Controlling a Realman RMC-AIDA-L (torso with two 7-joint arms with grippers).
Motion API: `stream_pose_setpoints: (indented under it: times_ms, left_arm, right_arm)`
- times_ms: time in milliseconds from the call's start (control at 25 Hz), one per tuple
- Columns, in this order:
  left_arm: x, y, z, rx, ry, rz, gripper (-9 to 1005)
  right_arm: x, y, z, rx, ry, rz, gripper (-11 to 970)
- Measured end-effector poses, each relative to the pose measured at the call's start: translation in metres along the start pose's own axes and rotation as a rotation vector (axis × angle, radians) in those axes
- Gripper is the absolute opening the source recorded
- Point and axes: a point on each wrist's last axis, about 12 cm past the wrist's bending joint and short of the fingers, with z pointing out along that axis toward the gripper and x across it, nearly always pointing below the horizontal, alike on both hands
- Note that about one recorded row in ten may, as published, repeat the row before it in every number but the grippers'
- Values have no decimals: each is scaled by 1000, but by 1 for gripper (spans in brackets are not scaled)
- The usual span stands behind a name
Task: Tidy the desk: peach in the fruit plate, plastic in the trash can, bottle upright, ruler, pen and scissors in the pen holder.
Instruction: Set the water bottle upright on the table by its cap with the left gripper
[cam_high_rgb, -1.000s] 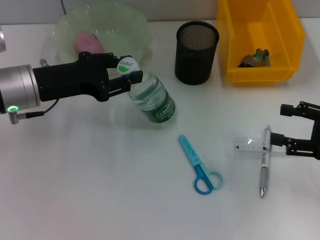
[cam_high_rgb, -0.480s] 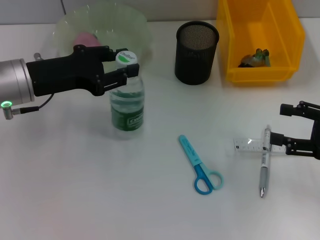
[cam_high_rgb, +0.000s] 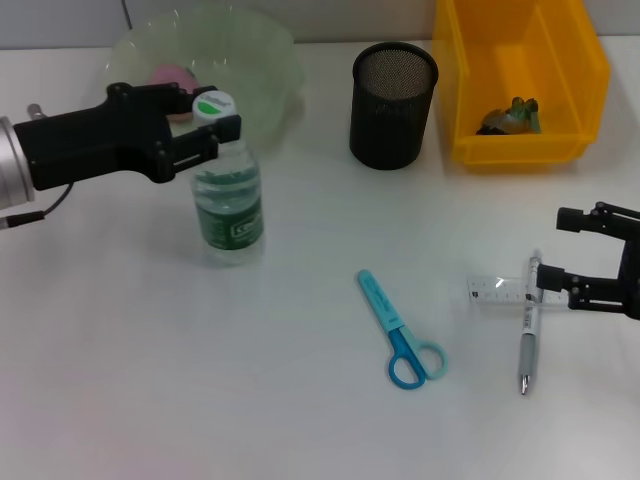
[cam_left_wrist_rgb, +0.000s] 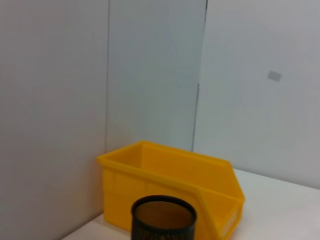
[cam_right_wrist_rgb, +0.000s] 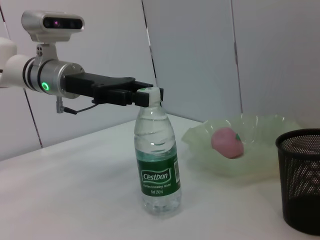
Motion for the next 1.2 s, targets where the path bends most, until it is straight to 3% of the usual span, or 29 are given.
stream_pose_setpoints:
  times_ms: [760, 1200]
  left_arm:
    - [13, 26, -39, -291, -31, -49, 440]
    - [17, 31, -42, -346, -24, -61, 442]
  right_arm:
    - [-3, 0, 4, -10, -8, -2, 829]
    - [-2, 0, 3, -9, -9, 0, 828]
